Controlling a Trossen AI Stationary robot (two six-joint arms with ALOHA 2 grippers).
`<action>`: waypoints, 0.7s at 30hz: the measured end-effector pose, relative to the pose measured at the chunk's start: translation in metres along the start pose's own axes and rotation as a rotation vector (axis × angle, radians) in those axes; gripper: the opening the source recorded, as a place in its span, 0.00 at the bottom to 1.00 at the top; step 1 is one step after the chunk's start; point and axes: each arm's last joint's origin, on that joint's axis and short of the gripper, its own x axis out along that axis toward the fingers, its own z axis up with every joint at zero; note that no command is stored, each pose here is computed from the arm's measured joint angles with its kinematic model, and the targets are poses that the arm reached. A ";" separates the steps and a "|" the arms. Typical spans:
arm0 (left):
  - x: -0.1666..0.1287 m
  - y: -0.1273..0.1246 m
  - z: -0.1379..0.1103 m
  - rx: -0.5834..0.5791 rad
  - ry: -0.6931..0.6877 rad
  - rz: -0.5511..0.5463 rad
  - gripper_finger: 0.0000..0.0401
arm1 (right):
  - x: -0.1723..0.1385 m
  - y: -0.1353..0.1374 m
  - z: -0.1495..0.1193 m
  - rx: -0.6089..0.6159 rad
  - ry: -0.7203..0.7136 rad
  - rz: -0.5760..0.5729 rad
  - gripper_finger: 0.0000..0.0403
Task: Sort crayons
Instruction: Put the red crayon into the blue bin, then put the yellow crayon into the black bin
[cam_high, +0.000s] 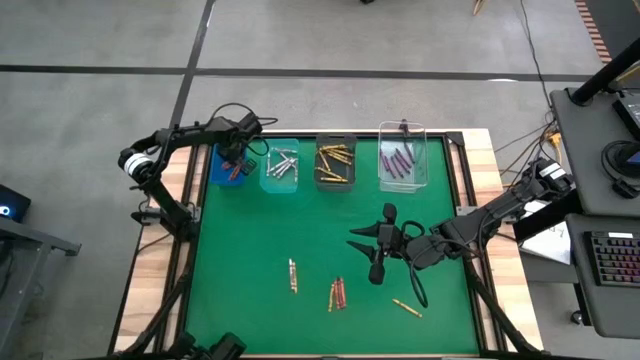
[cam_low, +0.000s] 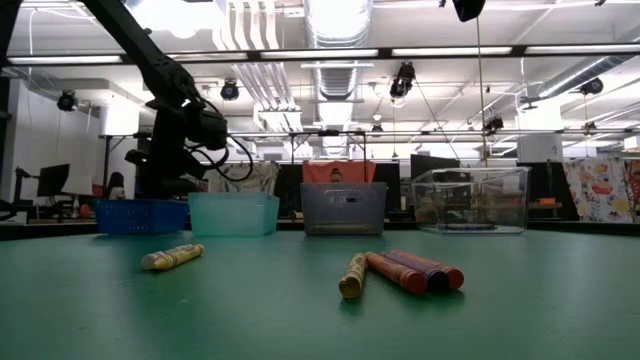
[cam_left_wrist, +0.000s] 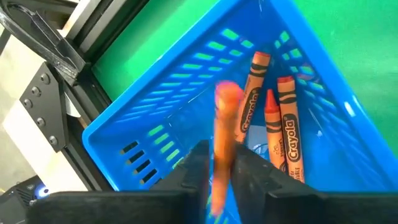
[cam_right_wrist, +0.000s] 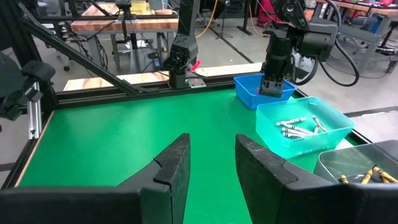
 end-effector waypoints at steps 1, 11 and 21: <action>0.000 0.000 0.000 0.000 0.000 0.000 0.13 | 0.000 0.000 0.000 0.000 0.000 0.000 0.29; -0.020 0.003 -0.004 -0.009 -0.077 -0.006 0.28 | 0.000 0.000 0.000 0.028 0.004 -0.001 0.30; -0.109 -0.005 -0.038 -0.031 -0.453 -0.180 0.28 | 0.000 0.002 -0.002 0.199 0.059 0.088 0.29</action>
